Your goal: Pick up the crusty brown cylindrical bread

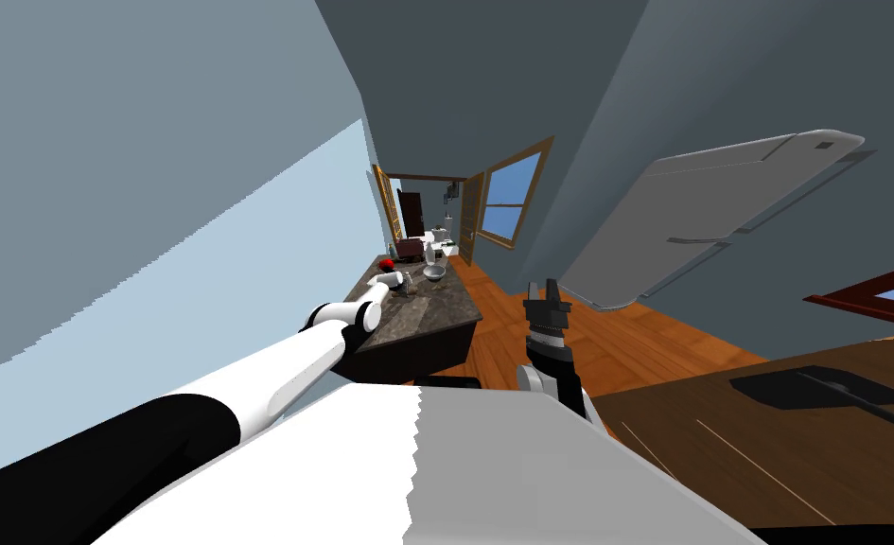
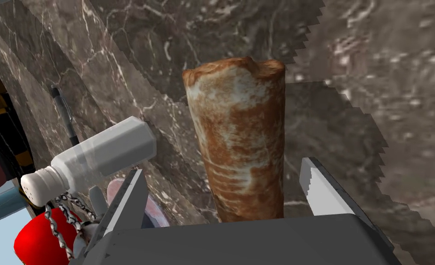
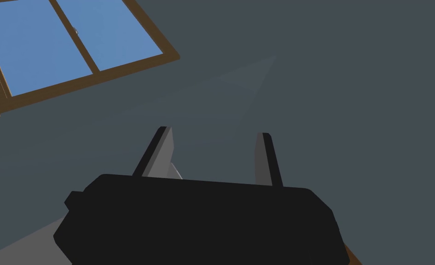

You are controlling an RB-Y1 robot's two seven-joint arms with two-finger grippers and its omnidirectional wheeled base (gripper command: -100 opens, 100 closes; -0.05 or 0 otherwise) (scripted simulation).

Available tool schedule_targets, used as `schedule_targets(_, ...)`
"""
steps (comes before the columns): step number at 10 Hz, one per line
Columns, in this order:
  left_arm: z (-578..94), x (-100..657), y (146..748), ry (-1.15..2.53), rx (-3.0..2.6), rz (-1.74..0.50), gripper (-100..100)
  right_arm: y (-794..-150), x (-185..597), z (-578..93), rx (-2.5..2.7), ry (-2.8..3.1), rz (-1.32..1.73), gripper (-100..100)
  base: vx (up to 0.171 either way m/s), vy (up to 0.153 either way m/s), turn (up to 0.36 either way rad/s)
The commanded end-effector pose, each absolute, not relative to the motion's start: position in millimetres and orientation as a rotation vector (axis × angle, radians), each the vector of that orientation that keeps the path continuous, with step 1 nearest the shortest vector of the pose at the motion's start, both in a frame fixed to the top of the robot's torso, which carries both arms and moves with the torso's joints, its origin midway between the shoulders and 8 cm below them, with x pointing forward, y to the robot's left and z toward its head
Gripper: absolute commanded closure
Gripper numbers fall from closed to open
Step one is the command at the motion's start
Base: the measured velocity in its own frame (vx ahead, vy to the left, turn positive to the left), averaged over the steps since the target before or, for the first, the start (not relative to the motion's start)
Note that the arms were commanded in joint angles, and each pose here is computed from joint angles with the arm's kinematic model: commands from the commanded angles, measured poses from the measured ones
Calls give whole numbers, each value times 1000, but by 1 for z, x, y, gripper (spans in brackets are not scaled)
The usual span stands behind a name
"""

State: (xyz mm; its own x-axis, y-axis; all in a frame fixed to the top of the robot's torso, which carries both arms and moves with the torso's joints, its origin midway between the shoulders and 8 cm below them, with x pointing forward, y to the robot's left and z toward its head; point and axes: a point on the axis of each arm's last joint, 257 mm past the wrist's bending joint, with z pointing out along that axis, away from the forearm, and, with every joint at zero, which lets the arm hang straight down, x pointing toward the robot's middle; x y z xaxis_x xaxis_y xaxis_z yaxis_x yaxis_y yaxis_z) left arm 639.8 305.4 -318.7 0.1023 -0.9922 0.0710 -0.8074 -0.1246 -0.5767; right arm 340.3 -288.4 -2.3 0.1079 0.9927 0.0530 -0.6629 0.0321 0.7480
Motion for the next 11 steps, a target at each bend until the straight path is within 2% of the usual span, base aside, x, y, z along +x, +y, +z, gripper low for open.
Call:
schedule_targets(1, -319, 640, 305, 1758, -1994, -637, -100, -288, 340, -2, 725, 577, 1389, 0, 0, -5, 12)
schedule_targets(2, -319, 640, 305, 1758, -1994, -637, 100, -288, 340, -2, 725, 577, 1390, 0, 0, 0, 0)
schedule_targets(6, -319, 639, 305, 1758, -1996, -637, 100, -288, 340, -2, 725, 577, 1390, 0, 0, 0, 0)
schedule_targets(7, -320, 639, 305, 1759, -1997, -636, 0, -288, 340, -2, 725, 577, 1390, 0, 0, 0, 0)
schedule_targets(8, -313, 641, 306, 1761, -1995, -636, 100, -288, 340, -2, 725, 577, 1390, 0, -29, -11, 1)
schedule_targets(10, -308, 642, 307, 1759, -1992, -639, 100, -288, 340, -2, 725, 577, 1390, 0, -42, -9, 10)
schedule_targets(11, -308, 642, 307, 1762, -1994, -637, 0, -288, 340, -2, 725, 577, 1390, 0, 0, 0, 0)
